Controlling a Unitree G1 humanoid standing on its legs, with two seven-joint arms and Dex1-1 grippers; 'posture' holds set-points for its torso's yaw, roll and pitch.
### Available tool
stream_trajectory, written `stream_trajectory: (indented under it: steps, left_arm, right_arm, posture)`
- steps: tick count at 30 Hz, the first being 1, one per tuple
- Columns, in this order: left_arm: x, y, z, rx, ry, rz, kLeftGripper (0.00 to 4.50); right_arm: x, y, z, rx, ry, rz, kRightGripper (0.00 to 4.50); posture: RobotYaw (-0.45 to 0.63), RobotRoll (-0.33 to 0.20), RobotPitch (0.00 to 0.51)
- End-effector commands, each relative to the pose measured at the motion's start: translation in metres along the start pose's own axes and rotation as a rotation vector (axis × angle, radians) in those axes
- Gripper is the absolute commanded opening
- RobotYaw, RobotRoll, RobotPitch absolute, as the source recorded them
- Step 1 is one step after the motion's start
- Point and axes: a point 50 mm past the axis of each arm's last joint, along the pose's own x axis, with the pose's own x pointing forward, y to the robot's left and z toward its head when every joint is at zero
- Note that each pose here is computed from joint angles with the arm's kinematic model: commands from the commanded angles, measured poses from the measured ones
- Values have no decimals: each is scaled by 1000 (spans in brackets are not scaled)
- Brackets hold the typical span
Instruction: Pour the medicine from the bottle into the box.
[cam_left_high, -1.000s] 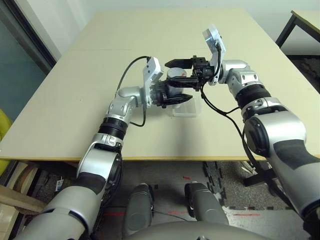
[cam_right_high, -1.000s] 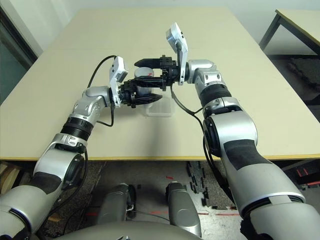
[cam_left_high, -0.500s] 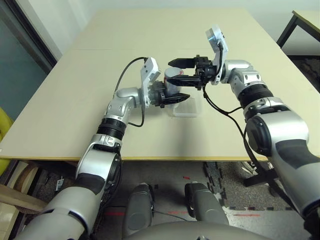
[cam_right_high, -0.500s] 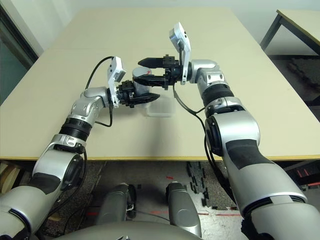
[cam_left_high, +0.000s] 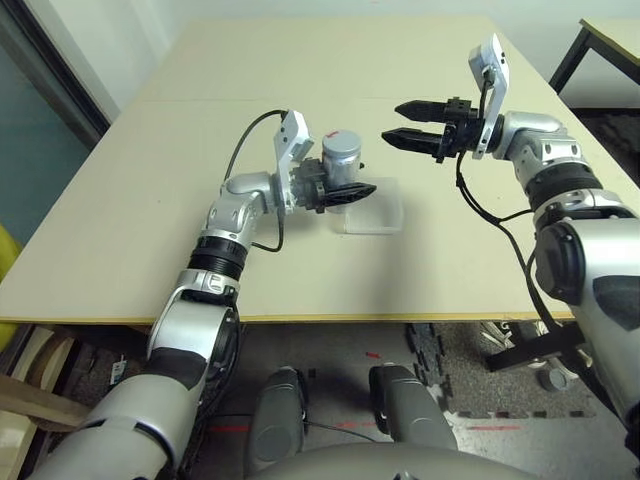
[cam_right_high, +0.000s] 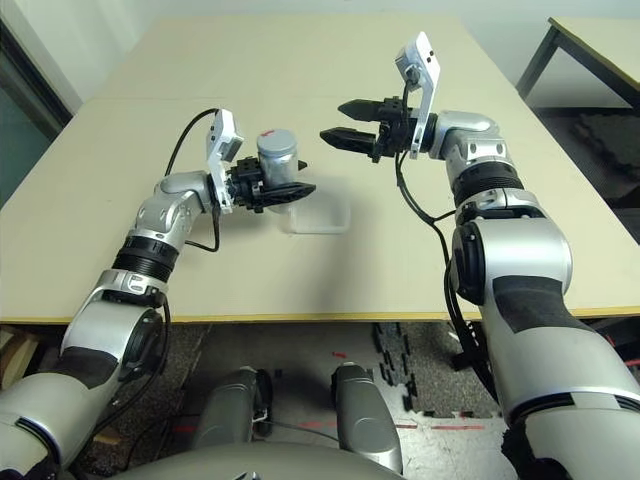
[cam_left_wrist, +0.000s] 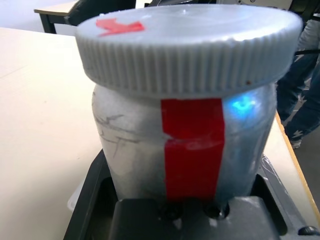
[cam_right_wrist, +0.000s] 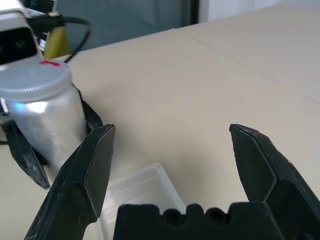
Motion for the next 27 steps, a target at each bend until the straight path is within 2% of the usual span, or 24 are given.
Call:
stream_trajectory:
  steps: [1, 6, 15, 27]
  left_arm:
    - [-3, 2, -1, 6, 2, 13, 2667]
    - [-3, 4, 0, 6, 3, 24, 2667]
    - [3, 7, 0, 7, 7, 21, 2667]
    - [10, 6, -2, 13, 11, 3, 2667]
  right_arm:
    - [-4, 0, -3, -1, 11, 11, 4500]
    - [0, 6, 0, -7, 4, 112, 4500]
    - [22, 22, 7, -27, -32, 304, 4500]
    - [55, 39, 7, -10, -91, 401, 4500]
  posture:
    - [-137, 0, 74]
    - [-145, 0, 76]
    - [-161, 0, 75]
    - [-168, 0, 63]
